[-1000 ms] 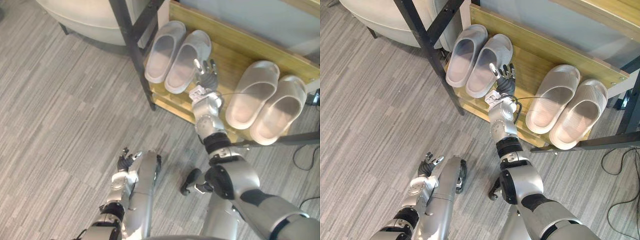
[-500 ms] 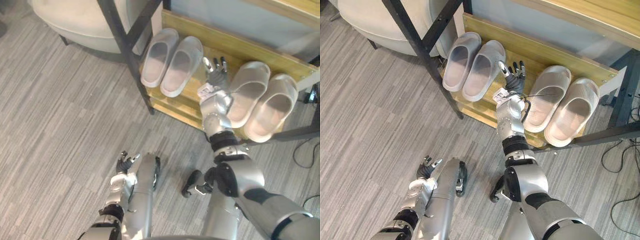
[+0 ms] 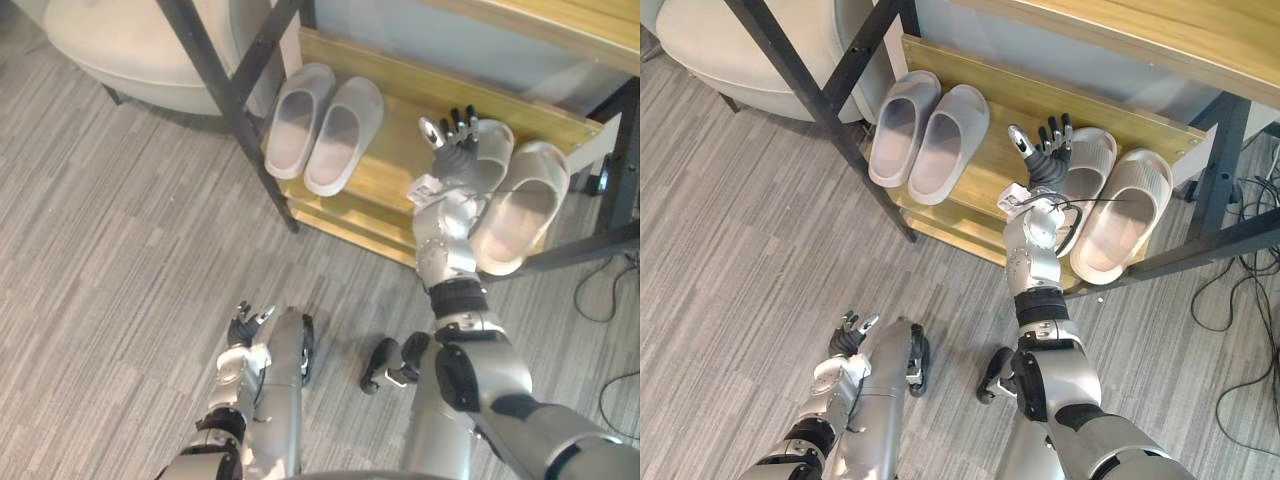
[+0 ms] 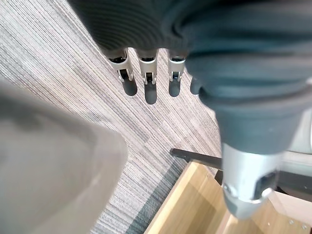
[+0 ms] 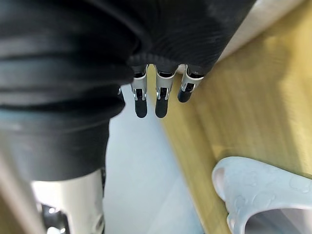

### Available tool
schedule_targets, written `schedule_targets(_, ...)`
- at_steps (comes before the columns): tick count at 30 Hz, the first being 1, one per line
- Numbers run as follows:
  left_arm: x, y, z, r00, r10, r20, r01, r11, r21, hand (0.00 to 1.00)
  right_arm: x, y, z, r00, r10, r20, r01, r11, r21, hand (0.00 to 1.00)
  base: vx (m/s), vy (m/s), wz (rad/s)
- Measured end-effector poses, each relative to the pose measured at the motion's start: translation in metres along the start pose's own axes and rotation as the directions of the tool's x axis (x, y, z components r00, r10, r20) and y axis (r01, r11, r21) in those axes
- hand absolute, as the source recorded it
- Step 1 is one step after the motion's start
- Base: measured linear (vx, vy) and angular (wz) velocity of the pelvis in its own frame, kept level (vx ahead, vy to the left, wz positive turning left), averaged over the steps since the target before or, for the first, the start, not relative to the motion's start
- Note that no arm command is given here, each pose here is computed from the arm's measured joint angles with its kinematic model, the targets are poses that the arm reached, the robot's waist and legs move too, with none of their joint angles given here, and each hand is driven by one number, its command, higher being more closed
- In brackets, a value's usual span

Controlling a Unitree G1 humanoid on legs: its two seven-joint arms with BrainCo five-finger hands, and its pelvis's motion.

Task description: Organize the slippers on the shoe rack

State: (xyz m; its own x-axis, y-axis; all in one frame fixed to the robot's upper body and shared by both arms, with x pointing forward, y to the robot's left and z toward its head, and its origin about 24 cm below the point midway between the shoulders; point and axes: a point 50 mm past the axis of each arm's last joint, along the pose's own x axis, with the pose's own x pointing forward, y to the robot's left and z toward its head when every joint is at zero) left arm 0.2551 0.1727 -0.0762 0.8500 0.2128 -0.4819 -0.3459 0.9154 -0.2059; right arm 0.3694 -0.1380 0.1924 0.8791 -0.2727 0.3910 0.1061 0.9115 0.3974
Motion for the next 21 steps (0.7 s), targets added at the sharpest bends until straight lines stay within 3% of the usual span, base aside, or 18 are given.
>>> schedule_targets(5, -0.007, -0.003, -0.016, 0.999, -0.009, -0.048, 0.009, 1.000, 0.014, 0.00, -0.056, 0.005, -0.023, 0.985, 0.168, -0.029, -0.170, 0.965, -0.201, 0.00, 0.06, -0.025, -0.12)
schedule_targets(11, -0.030, -0.007, -0.056, 0.982, -0.088, -0.165, 0.115, 0.981, 0.157, 0.00, -0.132, -0.024, -0.074, 0.928, 0.230, -0.295, -0.324, 0.887, -0.329, 0.00, 0.11, 0.007, -0.08)
schedule_targets(15, -0.043, -0.005, -0.077, 0.960, -0.138, -0.243, 0.207, 0.936, 0.285, 0.00, -0.177, -0.060, -0.104, 0.851, 0.174, -0.496, -0.392, 0.840, -0.376, 0.00, 0.14, 0.035, -0.02)
schedule_targets(21, -0.058, 0.012, -0.097, 0.933, -0.141, -0.332, 0.273, 0.877, 0.395, 0.00, -0.252, -0.135, -0.143, 0.620, -0.057, -0.782, -0.480, 0.761, -0.436, 0.00, 0.11, 0.043, -0.02)
